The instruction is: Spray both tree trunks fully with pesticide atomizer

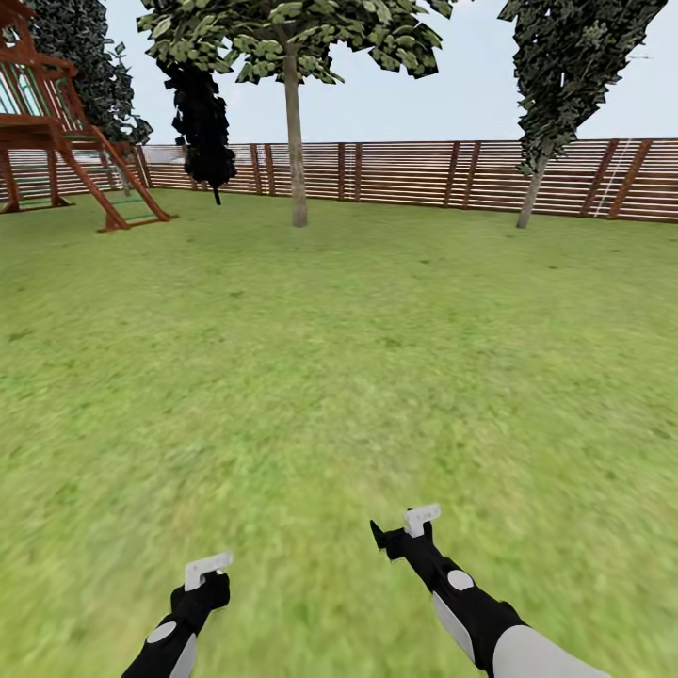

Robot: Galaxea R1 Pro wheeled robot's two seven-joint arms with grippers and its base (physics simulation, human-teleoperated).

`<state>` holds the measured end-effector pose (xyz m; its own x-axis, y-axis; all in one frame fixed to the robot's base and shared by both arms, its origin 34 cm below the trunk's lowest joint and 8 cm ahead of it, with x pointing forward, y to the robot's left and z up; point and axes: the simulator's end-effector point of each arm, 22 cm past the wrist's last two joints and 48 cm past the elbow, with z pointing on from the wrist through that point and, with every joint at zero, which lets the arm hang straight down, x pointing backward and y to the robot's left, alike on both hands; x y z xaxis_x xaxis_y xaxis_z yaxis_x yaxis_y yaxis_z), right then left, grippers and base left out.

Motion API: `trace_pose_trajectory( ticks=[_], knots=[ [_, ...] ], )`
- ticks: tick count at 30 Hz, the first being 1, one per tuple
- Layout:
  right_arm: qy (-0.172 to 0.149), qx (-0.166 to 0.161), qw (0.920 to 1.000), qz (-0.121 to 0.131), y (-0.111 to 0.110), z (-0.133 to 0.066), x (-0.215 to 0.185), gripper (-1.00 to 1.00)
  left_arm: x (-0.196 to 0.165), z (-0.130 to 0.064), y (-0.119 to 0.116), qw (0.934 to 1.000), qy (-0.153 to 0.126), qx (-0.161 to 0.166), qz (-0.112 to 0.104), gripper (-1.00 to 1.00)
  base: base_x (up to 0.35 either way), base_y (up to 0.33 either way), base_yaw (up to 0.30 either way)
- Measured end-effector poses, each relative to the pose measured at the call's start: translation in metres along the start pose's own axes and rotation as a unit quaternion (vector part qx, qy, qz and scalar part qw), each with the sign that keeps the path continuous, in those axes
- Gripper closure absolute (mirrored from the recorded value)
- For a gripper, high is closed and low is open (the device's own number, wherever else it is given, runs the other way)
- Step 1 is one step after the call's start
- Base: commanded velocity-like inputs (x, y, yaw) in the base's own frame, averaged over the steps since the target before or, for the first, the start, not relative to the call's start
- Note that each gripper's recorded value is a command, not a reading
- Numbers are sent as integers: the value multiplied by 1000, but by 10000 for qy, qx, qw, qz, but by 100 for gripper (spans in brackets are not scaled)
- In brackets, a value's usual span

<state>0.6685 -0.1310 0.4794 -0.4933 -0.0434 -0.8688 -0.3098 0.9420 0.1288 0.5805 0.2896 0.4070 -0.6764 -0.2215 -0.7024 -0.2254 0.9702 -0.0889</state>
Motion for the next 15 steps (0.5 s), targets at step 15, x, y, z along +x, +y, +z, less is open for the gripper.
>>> trace_pose_trajectory(
  ticks=[15],
  knots=[
    [3, 3, 10000, -2, 0, 0, 0, -100, 0, 0, 0, 10000, -4, 1, 4, 100, 340, 0, 0]
  ],
)
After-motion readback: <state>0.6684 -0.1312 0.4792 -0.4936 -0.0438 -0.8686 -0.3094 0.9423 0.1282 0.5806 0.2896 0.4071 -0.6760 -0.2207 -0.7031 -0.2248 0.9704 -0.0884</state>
